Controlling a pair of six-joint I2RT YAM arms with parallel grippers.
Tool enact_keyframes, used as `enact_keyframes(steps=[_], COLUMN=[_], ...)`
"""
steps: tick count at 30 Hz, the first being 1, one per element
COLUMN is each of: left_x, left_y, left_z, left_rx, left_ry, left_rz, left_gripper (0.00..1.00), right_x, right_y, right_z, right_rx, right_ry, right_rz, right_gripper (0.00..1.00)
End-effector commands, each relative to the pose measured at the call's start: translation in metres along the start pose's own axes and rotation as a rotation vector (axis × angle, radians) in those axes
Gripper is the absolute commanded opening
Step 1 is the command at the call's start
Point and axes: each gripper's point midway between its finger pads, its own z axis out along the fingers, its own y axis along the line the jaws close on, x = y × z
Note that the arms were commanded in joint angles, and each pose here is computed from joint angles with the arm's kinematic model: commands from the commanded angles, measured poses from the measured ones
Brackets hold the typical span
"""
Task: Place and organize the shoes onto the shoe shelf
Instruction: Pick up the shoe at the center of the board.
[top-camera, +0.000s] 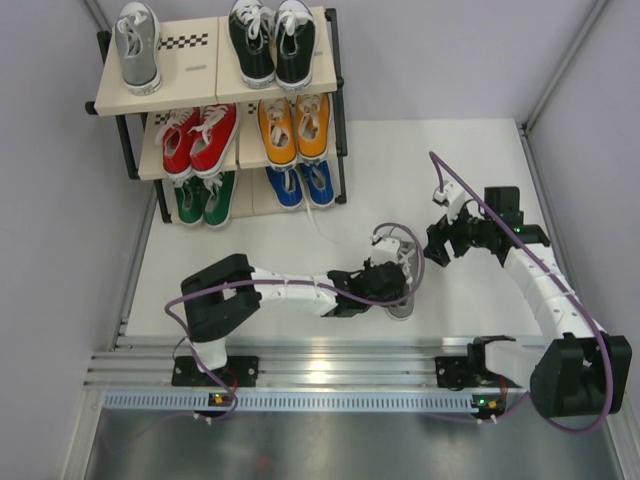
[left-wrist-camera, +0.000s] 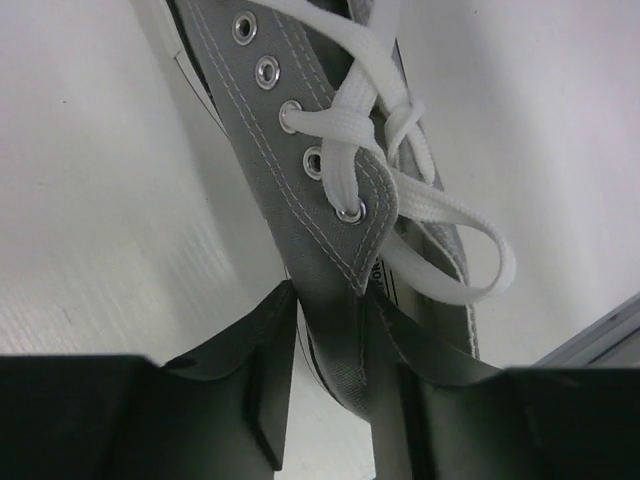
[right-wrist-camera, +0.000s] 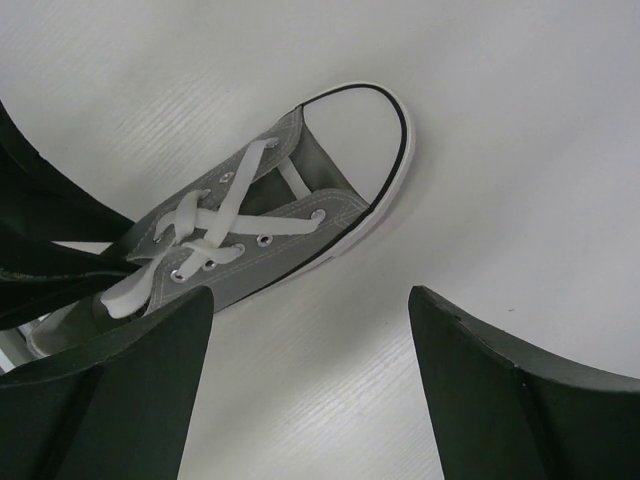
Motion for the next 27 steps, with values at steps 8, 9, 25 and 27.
enact_keyframes(steps=[8, 9, 25, 27], left_x=[-0.029, -0.034, -0.069, -0.074], left_y=[-0.007, -0.009, 0.002, 0.002], left_z=[-0.013, -0.019, -0.127, -0.133], left_rx=[0.017, 0.030, 0.228, 0.239], left_ry=[-0.147, -0.163, -0.294, -0.308], left_rz=[0.123, 0.120, -0.003, -0.011], left_gripper=[0.00, 0.00, 0.00, 0.00], right_x=[-0.014, -0.016, -0.069, -0.072], right_y=[0.001, 0.003, 0.029, 0.028], right_z=[-0.004, -0.005, -0.005, -0.005], right_rx=[-0.003, -0.012, -0.290, -0.290], right_ry=[-0.065, -0.073, -0.206, -0.208], right_rz=[-0.014, 0.003, 0.347, 0.357], right_gripper=[0.79, 0.80, 0.99, 0.99])
